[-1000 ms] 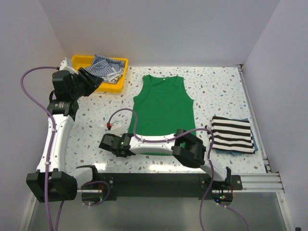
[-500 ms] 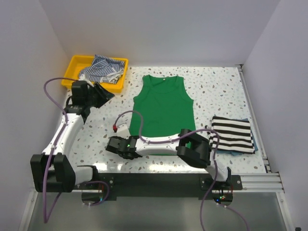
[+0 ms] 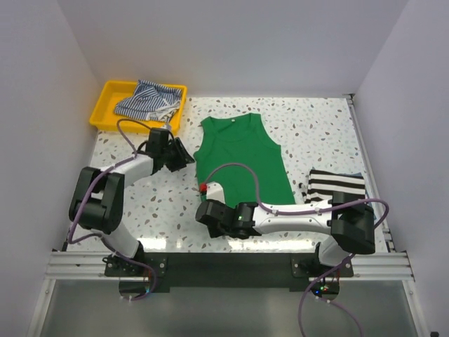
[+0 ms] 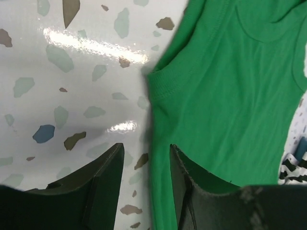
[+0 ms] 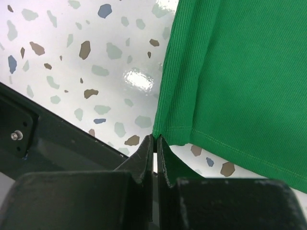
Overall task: Fold and stack the tank tops
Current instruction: Flatten the tank top out
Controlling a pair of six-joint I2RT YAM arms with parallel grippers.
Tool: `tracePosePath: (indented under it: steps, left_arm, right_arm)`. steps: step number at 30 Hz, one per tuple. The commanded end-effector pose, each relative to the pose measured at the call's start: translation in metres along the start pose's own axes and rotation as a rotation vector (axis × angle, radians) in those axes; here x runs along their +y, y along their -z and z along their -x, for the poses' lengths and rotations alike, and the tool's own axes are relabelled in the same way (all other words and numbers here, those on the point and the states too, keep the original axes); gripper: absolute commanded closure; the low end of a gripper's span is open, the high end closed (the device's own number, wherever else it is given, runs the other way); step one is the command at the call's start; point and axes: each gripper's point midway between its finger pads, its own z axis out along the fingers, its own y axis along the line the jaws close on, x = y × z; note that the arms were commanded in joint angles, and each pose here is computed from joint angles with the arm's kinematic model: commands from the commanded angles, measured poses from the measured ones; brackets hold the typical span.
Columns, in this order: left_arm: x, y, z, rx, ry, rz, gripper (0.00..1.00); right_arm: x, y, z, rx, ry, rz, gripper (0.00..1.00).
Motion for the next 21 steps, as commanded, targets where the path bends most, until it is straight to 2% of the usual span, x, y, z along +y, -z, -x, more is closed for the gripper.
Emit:
tracePosePath:
  steps: [1,10,15,17,21]
  left_arm:
    - [-0.01,-0.022,0.015,-0.058,-0.021,-0.036,0.53]
    - [-0.02,-0.052,0.011,-0.023,-0.047,-0.061,0.53]
    - [-0.013,-0.061,0.006,-0.017,-0.041,-0.018,0.63]
    - [-0.007,-0.063,0.007,-0.023,-0.035,0.011,0.72]
    - [-0.002,-0.062,0.013,-0.039,-0.035,0.055,0.78]
  right_arm:
    - [0.009,0.009,0.002,-0.017,-0.06,0.065,1.0]
    - [0.002,0.014,-0.005,-0.002,-0.074,0.063,1.0]
    - [0.0,0.015,-0.006,0.001,-0.075,0.055,1.0]
    - [-0.001,0.016,-0.005,-0.002,-0.08,0.054,1.0]
    - [-0.004,0.02,-0.006,0.003,-0.082,0.047,1.0]
